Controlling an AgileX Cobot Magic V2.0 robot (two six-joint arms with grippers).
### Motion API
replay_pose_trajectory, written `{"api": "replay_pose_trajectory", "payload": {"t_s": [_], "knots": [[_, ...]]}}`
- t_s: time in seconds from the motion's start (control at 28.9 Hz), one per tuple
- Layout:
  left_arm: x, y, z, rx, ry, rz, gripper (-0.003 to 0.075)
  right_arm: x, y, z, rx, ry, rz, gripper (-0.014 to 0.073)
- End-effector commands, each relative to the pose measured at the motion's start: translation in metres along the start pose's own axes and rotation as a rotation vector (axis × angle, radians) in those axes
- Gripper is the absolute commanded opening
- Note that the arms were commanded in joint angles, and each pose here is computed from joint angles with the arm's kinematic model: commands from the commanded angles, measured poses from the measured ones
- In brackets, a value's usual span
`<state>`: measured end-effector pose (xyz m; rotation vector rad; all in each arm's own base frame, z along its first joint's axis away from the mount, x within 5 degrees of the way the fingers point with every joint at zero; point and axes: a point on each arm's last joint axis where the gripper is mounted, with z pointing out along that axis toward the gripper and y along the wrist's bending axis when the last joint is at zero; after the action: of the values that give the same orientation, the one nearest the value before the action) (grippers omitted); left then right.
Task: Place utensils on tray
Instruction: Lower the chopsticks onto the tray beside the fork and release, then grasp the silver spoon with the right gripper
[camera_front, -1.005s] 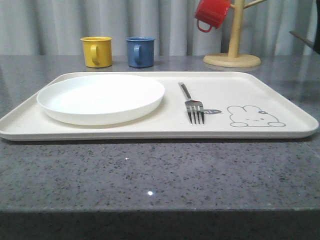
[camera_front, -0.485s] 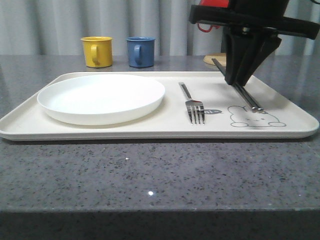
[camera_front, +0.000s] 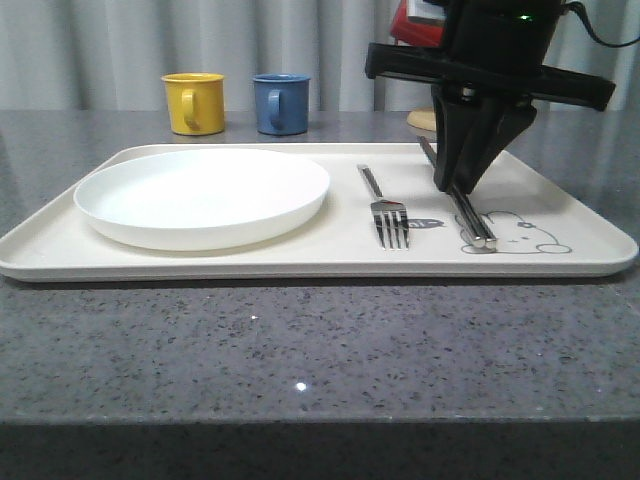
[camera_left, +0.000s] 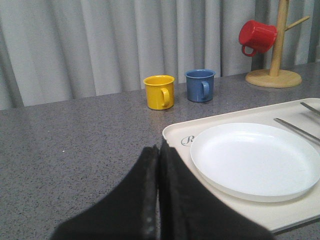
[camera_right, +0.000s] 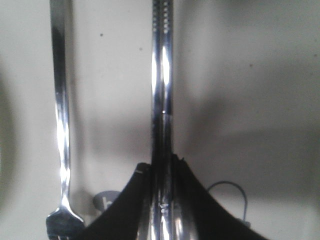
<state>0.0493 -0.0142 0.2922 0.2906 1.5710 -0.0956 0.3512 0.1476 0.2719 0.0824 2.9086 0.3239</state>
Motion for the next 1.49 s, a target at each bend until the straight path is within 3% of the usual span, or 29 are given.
{"api": "replay_pose_trajectory", "payload": {"t_s": [0.0, 0.17, 0.38, 0.55, 0.69, 0.83, 0.97, 1.14, 1.46], "knots": [[-0.016, 0.003, -0.001, -0.020, -0.093, -0.022, -0.0018, -0.005, 0.005, -0.015, -0.034, -0.060, -0.001, 0.0006], [-0.016, 0.003, -0.001, -0.020, -0.093, -0.022, -0.0018, -0.006, 0.005, -0.012, -0.032, -0.057, 0.003, 0.0020], [-0.016, 0.003, -0.001, -0.020, -0.093, -0.022, -0.0018, -0.006, 0.004, -0.024, -0.036, -0.096, -0.005, 0.0224], [-0.016, 0.003, -0.001, -0.020, -0.093, -0.022, -0.0018, -0.010, -0.004, -0.066, 0.031, -0.174, -0.040, 0.0280], [-0.016, 0.003, -0.001, -0.020, -0.093, -0.022, -0.0018, -0.014, -0.035, -0.099, 0.106, -0.202, -0.058, 0.0280], [-0.016, 0.003, -0.001, -0.020, -0.093, -0.022, -0.0018, -0.021, -0.092, -0.114, 0.179, -0.175, 0.001, 0.0280], [-0.016, 0.003, -0.001, -0.020, -0.093, -0.022, -0.0018, -0.025, -0.153, -0.121, 0.241, -0.170, 0.058, 0.0280], [-0.016, 0.003, -0.001, -0.020, -0.093, -0.022, -0.0018, -0.031, -0.202, -0.111, 0.280, -0.120, 0.072, 0.0279], [-0.016, 0.003, -0.001, -0.020, -0.093, -0.022, -0.0018, -0.048, -0.217, -0.067, 0.199, -0.050, 0.038, 0.0279]]}}
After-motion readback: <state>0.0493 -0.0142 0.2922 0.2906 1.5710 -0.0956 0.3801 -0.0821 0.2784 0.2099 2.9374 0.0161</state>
